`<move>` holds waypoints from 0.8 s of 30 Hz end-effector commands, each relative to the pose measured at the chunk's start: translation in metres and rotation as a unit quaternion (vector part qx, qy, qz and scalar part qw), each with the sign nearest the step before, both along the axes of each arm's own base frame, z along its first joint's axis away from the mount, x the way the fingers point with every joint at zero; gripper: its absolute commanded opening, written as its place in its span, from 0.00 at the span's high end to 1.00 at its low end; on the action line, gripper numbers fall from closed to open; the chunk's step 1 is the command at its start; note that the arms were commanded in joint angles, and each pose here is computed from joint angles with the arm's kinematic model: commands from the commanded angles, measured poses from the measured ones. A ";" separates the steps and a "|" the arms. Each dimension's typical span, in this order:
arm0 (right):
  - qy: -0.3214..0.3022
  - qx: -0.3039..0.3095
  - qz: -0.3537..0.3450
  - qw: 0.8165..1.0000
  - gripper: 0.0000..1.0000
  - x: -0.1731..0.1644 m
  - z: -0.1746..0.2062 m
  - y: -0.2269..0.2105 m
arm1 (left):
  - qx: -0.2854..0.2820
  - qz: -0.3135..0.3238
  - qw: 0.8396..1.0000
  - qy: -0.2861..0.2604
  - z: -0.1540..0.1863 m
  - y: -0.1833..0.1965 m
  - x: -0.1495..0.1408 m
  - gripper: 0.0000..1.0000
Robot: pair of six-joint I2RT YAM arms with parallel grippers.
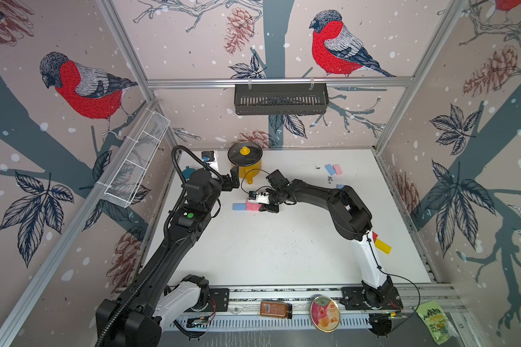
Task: Assemble the letter t with building blocks
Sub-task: Assemble the building block at the center of the board.
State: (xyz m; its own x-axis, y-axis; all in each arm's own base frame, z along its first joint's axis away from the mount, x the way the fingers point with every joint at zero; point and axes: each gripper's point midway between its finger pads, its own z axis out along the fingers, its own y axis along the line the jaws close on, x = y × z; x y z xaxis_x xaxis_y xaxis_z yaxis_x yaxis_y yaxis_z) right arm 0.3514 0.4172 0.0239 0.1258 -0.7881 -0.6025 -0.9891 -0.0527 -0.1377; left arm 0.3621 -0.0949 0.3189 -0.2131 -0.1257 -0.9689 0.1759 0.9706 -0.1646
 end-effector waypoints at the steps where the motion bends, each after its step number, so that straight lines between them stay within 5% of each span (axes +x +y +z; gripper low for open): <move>1: 0.030 -0.060 -0.014 0.998 0.71 -0.011 -0.026 -0.021 | 0.001 0.001 1.000 -0.013 0.008 0.000 0.001 0.03; 17: 0.037 -0.066 -0.026 0.997 0.62 -0.007 -0.030 -0.020 | 0.002 -0.004 1.000 -0.009 0.006 -0.002 0.002 0.02; 24: 0.041 -0.072 -0.025 0.996 0.47 -0.010 -0.033 -0.024 | 0.002 -0.004 1.000 -0.007 0.005 -0.002 0.003 0.02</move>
